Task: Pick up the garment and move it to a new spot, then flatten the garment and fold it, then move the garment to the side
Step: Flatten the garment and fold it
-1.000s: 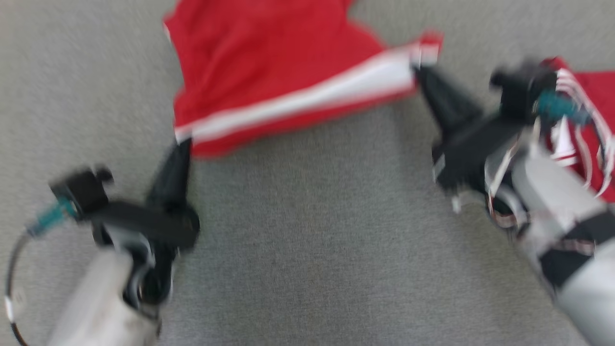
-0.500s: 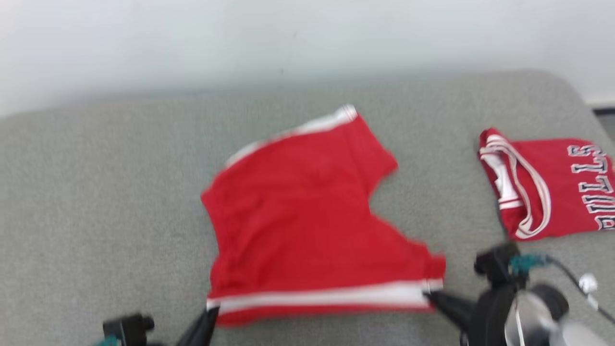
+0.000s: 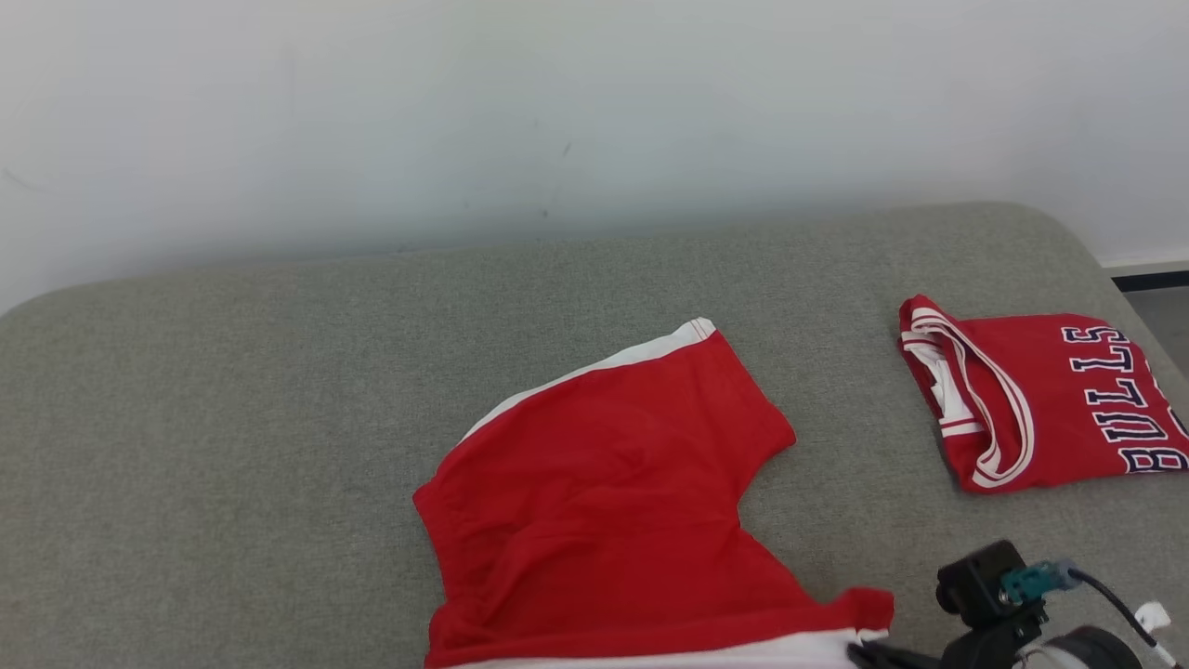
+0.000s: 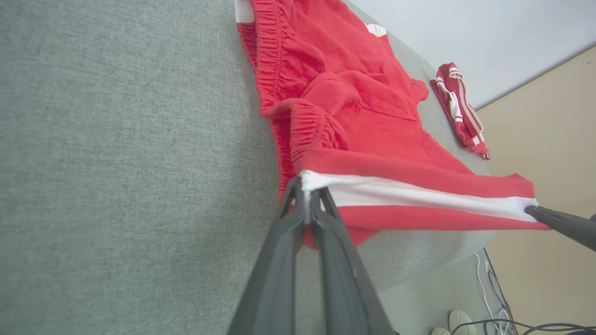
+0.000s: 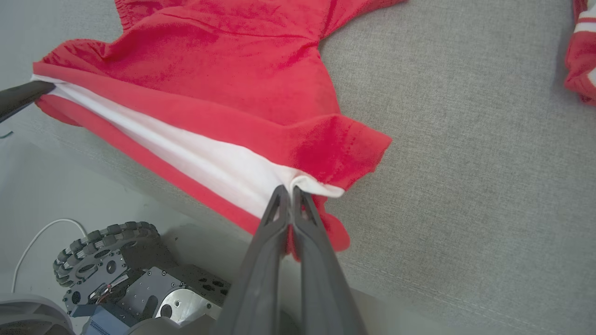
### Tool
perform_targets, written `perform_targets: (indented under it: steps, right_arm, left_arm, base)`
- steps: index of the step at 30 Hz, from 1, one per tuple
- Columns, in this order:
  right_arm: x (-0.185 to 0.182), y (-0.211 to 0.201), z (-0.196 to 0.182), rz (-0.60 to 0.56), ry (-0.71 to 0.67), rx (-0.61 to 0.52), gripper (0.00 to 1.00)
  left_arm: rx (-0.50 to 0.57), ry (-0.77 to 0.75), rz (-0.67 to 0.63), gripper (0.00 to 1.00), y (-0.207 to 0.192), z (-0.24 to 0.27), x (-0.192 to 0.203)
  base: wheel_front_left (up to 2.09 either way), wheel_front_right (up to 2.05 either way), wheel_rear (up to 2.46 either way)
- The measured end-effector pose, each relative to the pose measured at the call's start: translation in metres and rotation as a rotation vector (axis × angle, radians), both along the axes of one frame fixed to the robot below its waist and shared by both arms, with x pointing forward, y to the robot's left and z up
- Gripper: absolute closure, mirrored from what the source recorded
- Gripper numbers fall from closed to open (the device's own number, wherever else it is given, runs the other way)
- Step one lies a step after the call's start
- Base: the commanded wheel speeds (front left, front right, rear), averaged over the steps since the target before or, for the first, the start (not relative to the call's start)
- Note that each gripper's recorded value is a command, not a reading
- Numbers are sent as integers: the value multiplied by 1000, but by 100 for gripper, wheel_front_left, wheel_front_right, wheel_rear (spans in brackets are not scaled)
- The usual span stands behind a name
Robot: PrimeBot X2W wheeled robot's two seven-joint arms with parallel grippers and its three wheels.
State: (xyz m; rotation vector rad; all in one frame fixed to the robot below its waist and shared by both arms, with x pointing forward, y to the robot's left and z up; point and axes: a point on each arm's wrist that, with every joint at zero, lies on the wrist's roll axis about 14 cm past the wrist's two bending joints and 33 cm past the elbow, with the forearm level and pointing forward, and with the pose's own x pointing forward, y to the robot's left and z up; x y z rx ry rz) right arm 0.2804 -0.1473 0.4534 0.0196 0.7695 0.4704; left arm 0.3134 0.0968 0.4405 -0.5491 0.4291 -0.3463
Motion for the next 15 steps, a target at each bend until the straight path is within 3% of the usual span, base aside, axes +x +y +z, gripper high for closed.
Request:
perform_targets:
  steps: [8, 15]
  right_arm:
    - [62, 2, 28, 73, -145, -92, 100]
    - [130, 13, 43, 132, -223, -141, 100]
  left_arm:
    - [-58, -93, 28, 100, -10, 34, 40]
    - [-31, -147, 67, 100, -10, 52, 89]
  base:
    - [0, 0, 0]
    - [0, 0, 0]
